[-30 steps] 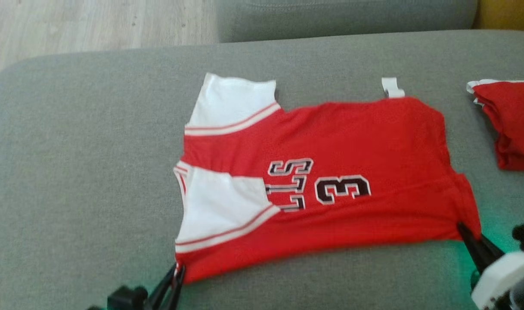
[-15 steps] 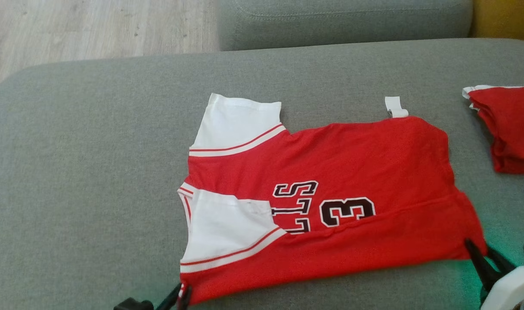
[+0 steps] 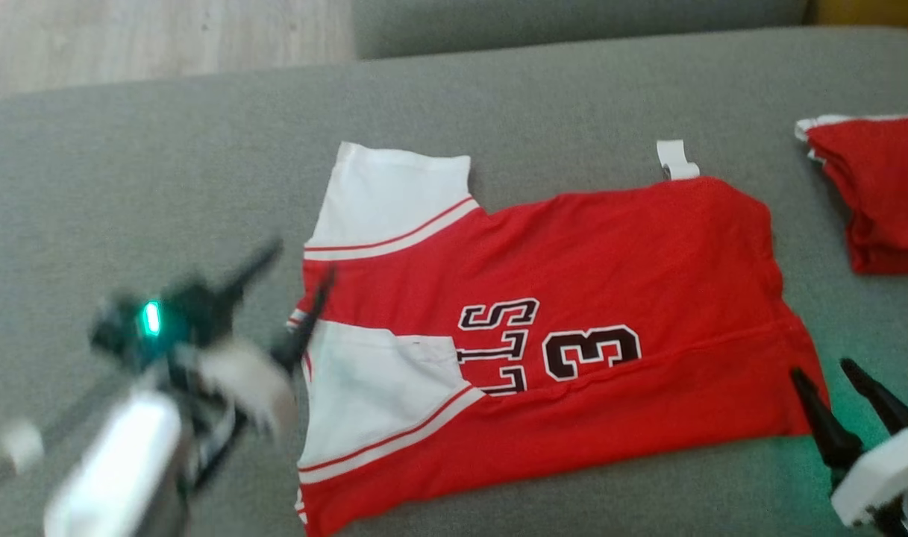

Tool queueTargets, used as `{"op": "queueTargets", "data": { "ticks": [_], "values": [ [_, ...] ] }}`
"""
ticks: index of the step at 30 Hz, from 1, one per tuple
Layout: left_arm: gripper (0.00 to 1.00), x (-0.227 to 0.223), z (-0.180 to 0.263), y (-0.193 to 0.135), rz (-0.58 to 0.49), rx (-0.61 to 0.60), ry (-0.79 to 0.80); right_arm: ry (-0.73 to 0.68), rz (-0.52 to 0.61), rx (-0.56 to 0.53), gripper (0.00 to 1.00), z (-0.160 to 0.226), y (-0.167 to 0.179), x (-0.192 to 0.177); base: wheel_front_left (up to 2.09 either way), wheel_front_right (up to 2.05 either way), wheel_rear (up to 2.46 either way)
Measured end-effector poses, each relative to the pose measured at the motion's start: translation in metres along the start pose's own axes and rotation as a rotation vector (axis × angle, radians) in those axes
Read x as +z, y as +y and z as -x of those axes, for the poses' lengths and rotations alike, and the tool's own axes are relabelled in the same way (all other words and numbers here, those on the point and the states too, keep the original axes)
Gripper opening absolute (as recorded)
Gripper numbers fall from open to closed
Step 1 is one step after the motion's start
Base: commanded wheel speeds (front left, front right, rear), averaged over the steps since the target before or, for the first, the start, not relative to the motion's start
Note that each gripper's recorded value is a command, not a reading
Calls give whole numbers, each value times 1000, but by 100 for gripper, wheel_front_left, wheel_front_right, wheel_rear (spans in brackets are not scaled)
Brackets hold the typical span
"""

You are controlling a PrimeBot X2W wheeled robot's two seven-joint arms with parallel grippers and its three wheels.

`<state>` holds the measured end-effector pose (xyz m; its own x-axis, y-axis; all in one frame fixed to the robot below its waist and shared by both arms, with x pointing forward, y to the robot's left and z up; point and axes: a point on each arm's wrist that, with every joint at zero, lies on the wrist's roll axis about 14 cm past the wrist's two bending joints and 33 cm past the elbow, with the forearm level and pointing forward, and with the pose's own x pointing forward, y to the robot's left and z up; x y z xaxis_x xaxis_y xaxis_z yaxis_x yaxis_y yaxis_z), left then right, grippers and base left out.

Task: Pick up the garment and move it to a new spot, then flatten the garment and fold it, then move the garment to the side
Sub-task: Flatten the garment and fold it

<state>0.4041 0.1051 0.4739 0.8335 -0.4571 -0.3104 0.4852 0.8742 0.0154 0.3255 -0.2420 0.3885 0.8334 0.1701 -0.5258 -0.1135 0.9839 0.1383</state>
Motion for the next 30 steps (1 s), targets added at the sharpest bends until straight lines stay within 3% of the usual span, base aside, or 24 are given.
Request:
{"op": "queueTargets", "data": {
  "ticks": [5,16,23,27,28,29,30],
  "values": [
    [100,39,-59,31,-38,-17,37,-20,17,14,100,-17,4,17,0,0,0],
    [100,-16,-144,66,-100,-36,407,-14,39,-9,100,-43,-8,29,0,0,0],
    [100,-58,-170,60,-66,-71,505,32,20,-76,100,-38,-30,9,0,0,0],
    [100,-59,-176,56,-76,-94,497,47,14,-93,100,-35,-35,1,0,0,0],
    [73,-58,-177,57,-78,-95,498,46,11,-95,100,-35,-35,1,0,0,0],
    [25,-59,-177,56,-80,-100,501,42,7,-98,100,-35,-36,2,0,0,0],
    [0,-60,-177,53,-82,-109,506,41,8,-100,100,-36,-37,2,0,0,0]
  ]
}}
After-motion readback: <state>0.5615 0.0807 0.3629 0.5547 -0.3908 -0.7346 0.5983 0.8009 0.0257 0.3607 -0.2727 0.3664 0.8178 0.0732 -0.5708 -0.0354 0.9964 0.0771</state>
